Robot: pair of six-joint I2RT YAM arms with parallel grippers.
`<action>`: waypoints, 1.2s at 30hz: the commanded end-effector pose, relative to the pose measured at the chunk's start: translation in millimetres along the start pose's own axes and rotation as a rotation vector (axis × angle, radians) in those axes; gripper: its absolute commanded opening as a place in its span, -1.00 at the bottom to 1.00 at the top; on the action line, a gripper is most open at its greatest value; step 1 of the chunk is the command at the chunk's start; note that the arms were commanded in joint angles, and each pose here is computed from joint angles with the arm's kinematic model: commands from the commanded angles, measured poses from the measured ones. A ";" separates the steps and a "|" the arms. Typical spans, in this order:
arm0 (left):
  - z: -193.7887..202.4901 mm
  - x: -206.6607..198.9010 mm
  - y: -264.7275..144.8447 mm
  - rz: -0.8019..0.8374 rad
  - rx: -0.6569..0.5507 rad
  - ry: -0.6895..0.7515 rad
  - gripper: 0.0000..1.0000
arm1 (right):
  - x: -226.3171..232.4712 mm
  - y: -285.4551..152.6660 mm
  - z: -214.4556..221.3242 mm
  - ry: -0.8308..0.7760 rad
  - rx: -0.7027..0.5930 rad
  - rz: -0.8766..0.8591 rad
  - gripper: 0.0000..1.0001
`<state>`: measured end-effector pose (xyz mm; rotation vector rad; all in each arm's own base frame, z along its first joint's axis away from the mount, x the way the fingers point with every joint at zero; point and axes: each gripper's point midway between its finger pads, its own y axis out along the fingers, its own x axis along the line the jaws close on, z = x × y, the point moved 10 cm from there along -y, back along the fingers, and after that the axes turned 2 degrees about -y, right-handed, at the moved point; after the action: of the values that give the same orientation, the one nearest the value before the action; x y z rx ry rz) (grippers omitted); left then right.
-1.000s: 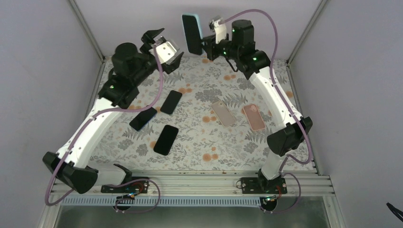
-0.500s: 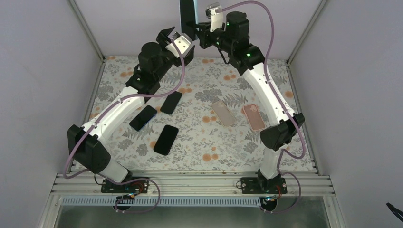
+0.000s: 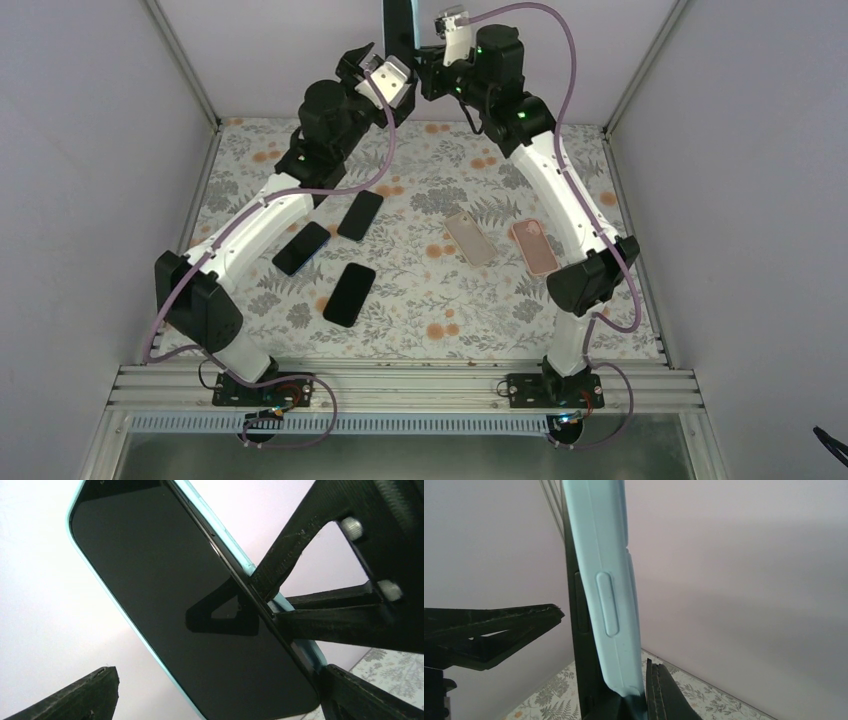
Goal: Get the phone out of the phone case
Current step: Remove the phone case from the phone.
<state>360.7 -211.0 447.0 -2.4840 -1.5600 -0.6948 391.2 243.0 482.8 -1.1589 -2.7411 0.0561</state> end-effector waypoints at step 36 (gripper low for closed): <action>3.9 -25.7 -12.8 -0.746 -0.431 0.479 -0.46 | 39.9 8.9 60.2 -0.020 0.209 -0.541 -0.95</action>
<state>352.2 -235.9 403.8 -1.7781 -2.1854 -1.5516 386.3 256.1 474.8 -0.7530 -2.9955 -0.0309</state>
